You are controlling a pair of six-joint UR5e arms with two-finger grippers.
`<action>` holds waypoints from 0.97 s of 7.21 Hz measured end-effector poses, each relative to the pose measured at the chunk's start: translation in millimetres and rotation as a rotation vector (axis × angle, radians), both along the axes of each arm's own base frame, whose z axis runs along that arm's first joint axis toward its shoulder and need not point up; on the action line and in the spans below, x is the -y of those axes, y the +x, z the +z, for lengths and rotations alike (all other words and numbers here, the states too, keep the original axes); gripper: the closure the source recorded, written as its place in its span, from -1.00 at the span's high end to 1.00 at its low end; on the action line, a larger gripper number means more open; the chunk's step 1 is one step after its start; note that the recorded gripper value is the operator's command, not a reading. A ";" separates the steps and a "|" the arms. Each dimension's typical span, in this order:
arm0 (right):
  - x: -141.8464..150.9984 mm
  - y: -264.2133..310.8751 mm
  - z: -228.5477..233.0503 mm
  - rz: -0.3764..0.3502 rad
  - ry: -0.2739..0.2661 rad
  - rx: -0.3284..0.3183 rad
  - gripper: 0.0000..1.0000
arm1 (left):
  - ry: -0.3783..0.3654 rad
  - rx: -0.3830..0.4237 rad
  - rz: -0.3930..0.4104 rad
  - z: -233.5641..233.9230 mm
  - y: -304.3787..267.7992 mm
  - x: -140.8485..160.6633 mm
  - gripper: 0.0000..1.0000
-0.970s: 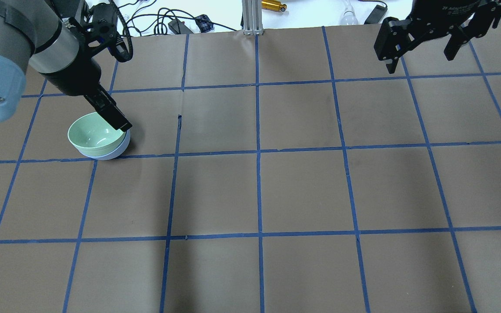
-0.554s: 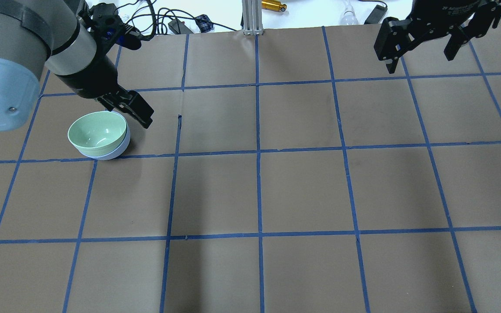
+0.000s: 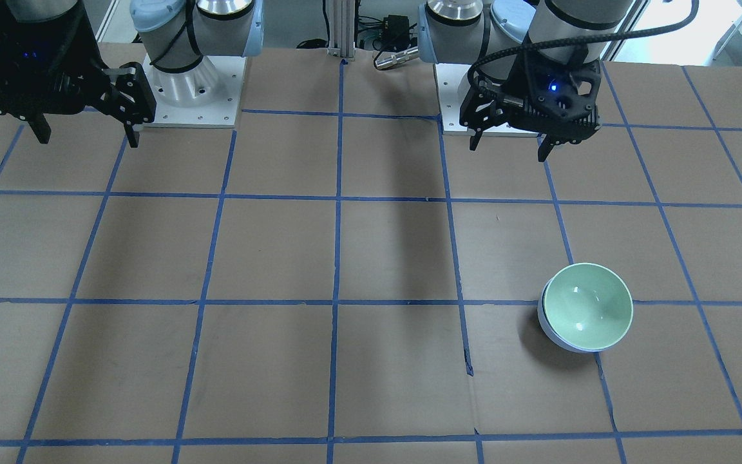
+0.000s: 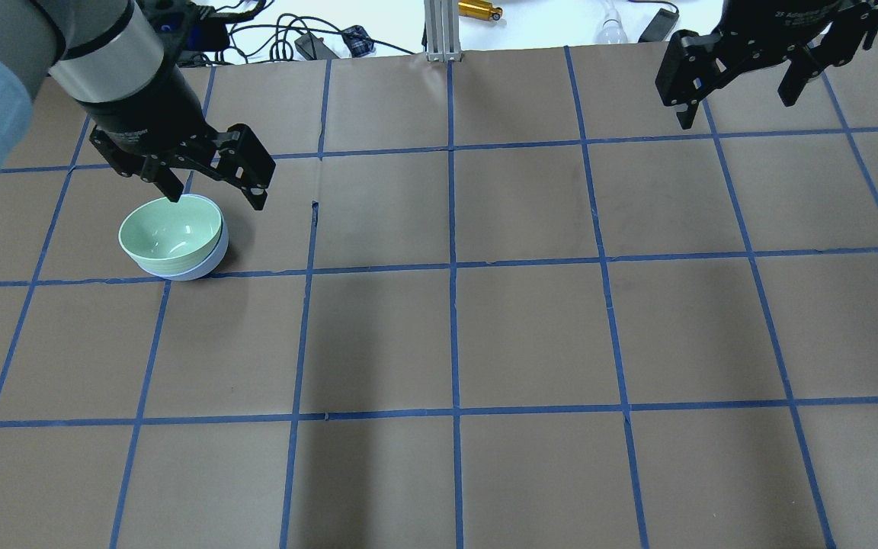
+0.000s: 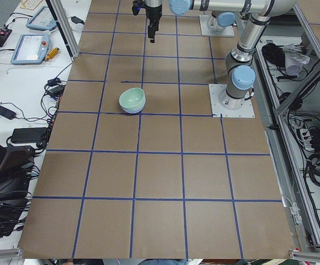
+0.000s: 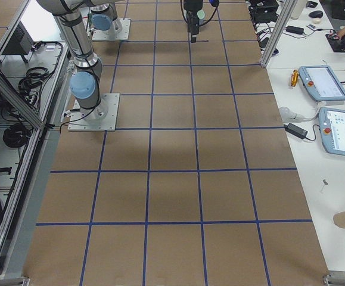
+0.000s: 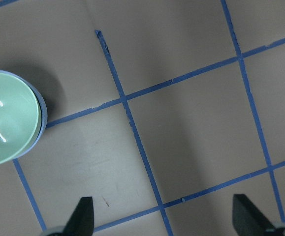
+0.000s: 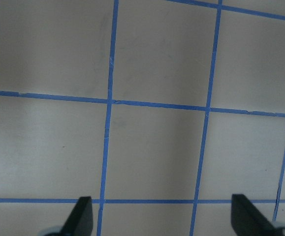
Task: Stack green bowl on blue bowl
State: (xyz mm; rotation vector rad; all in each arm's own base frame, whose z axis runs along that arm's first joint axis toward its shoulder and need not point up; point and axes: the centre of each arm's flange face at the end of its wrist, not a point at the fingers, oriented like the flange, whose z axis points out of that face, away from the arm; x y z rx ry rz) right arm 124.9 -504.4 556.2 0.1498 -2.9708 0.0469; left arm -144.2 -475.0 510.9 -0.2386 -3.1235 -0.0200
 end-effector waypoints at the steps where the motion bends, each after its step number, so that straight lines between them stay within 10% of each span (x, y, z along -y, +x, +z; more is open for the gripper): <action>1: 0.0 0.0 0.0 0.000 0.000 0.000 1.00 | 0.001 0.018 0.041 6.4 1.2 -1.3 1.00; 7: 0.0 0.0 0.0 0.000 0.000 0.000 1.00 | -0.032 0.029 0.133 1.5 -0.3 7.6 1.00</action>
